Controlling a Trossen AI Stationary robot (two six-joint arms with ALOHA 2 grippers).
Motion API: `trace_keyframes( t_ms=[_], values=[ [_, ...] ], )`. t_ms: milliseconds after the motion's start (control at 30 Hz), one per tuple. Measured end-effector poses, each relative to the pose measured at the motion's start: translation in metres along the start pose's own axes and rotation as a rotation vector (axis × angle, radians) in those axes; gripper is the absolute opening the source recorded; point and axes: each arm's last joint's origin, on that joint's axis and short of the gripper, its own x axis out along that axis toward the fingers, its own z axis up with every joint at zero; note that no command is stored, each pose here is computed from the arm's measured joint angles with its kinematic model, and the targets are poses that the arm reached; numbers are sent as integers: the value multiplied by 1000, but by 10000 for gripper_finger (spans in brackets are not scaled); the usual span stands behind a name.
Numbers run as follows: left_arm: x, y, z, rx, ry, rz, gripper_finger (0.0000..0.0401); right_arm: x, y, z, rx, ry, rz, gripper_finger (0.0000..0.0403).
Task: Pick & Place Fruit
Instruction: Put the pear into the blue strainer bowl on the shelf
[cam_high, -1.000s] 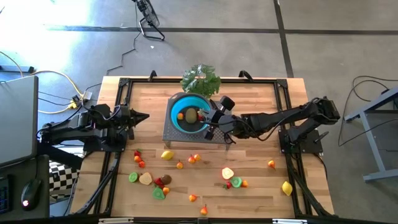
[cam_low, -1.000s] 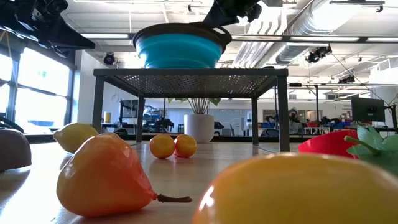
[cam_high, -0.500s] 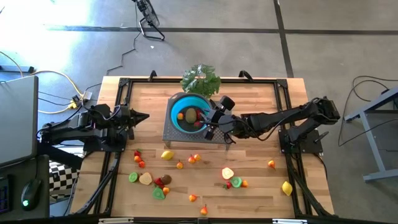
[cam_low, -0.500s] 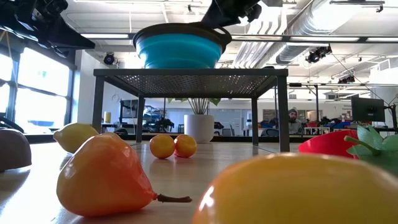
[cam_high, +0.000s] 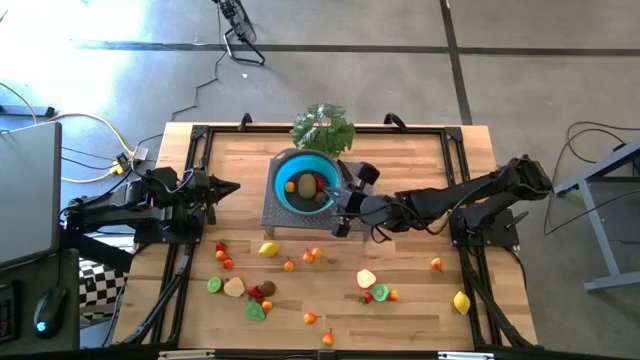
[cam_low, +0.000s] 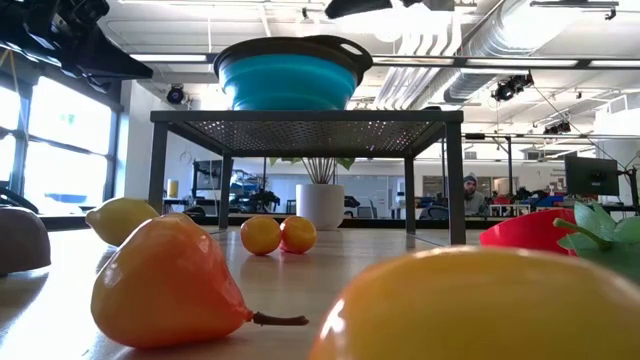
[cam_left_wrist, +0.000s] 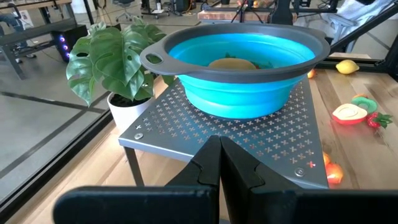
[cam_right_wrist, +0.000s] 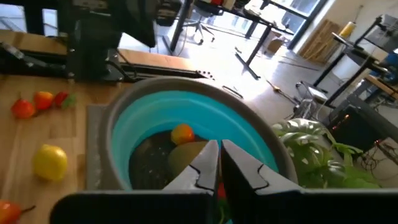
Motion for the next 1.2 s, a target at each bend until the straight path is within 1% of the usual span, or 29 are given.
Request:
trace_keyframes(
  t_ms=[67, 167, 267, 400, 500, 600, 900, 1000, 1100, 1200],
  values=[
    [0, 0, 0, 0, 0, 0, 0, -7, 2, 3, 11, -18, 13, 7],
    [0, 0, 0, 0, 0, 0, 0, -26, 3, 8, 12, -30, 57, 4],
    [0, 0, 0, 0, 0, 0, 0, -41, 1, 11, 98, -25, 93, 3],
    [0, 0, 0, 0, 0, 0, 0, -59, -6, 5, 242, 58, 113, 3],
    [0, 0, 0, 0, 0, 0, 0, -67, -10, -4, 333, 153, 108, 3],
    [0, 0, 0, 0, 0, 0, 0, -71, -11, -17, 409, 279, 119, 2],
    [0, 0, 0, 0, 0, 0, 0, -84, -14, -47, 637, 735, 151, 2],
    [0, 0, 0, 0, 0, 0, 0, -91, -14, -53, 669, 861, 154, 2],
    [0, 0, 0, 0, 0, 0, 0, -99, -13, -59, 672, 964, 137, 2],
    [0, 0, 0, 0, 0, 1, 0, -108, -12, -63, 670, 1022, 103, 2]
  ],
)
